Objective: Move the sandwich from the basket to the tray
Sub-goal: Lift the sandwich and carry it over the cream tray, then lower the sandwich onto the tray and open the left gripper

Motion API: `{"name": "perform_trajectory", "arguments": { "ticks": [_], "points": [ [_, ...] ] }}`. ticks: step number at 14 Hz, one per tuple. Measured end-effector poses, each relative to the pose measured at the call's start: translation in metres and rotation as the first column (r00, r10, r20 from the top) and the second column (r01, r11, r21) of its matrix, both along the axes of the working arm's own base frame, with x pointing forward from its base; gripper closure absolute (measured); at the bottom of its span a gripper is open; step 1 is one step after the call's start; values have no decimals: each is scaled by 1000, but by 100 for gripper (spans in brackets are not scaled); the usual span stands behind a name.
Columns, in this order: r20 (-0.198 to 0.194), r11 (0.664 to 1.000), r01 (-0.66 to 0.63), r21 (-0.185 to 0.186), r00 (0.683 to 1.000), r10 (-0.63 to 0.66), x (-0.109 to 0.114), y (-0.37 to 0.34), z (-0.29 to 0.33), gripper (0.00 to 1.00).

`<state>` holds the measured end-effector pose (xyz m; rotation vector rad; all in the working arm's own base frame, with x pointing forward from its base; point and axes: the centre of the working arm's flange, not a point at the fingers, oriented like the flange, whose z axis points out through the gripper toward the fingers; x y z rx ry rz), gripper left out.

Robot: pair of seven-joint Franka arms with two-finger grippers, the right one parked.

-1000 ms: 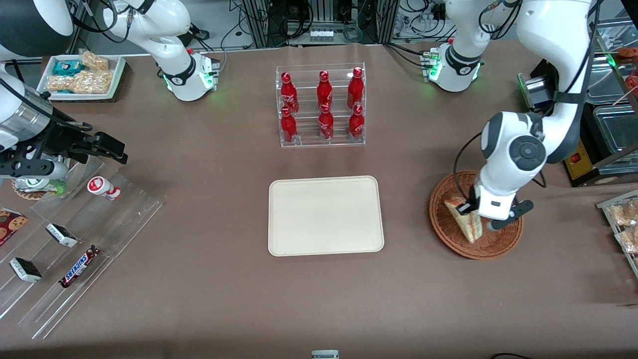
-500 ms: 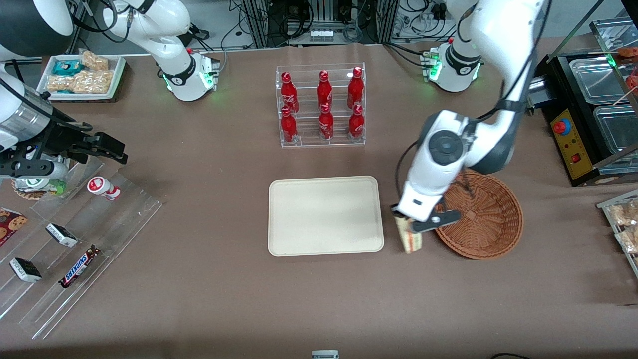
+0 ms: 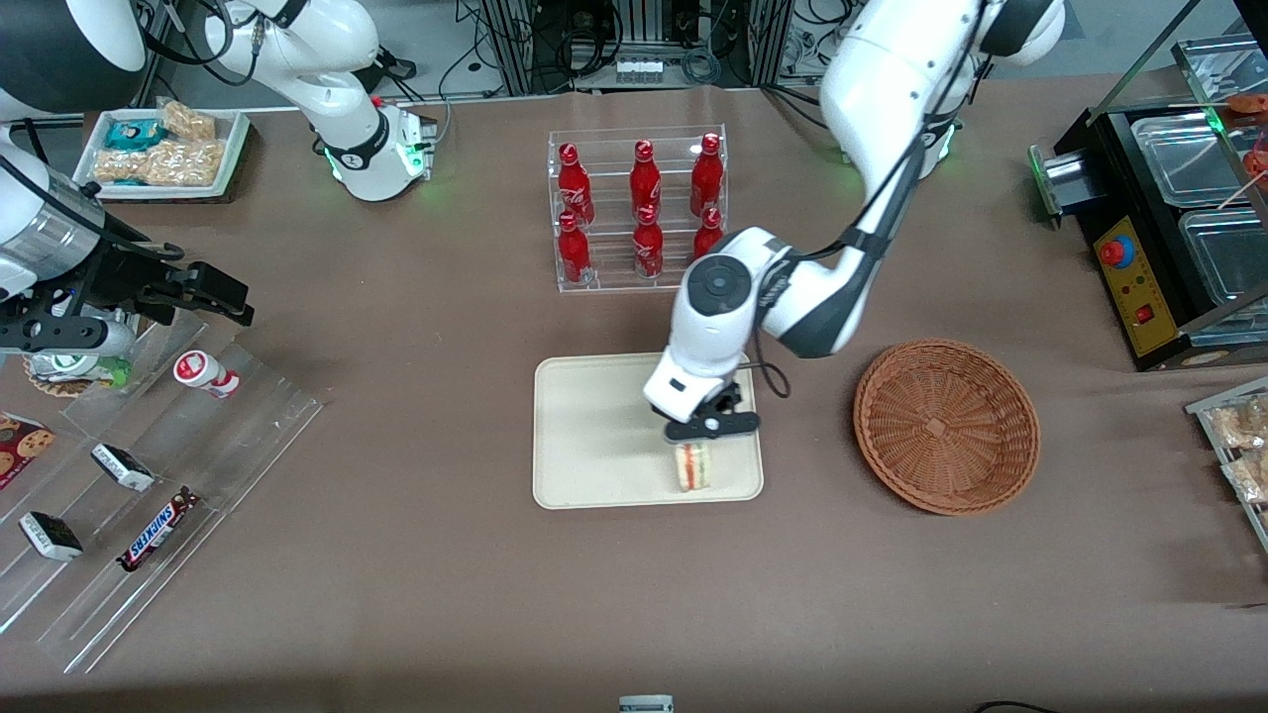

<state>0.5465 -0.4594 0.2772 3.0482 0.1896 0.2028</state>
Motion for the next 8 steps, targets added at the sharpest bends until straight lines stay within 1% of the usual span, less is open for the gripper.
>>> {"name": "perform_trajectory", "arguments": {
  "ticks": [1,3,5,8],
  "points": [
    [12,1000,-5,-19,1000,5,-7,-13,-8,87],
    [39,999,0,-53,999,2,-13,-28,-17,87],
    [47,998,6,-62,999,-3,-14,-33,-18,87],
    [43,998,20,-65,999,-17,-21,-40,-19,87]
  ]
}}
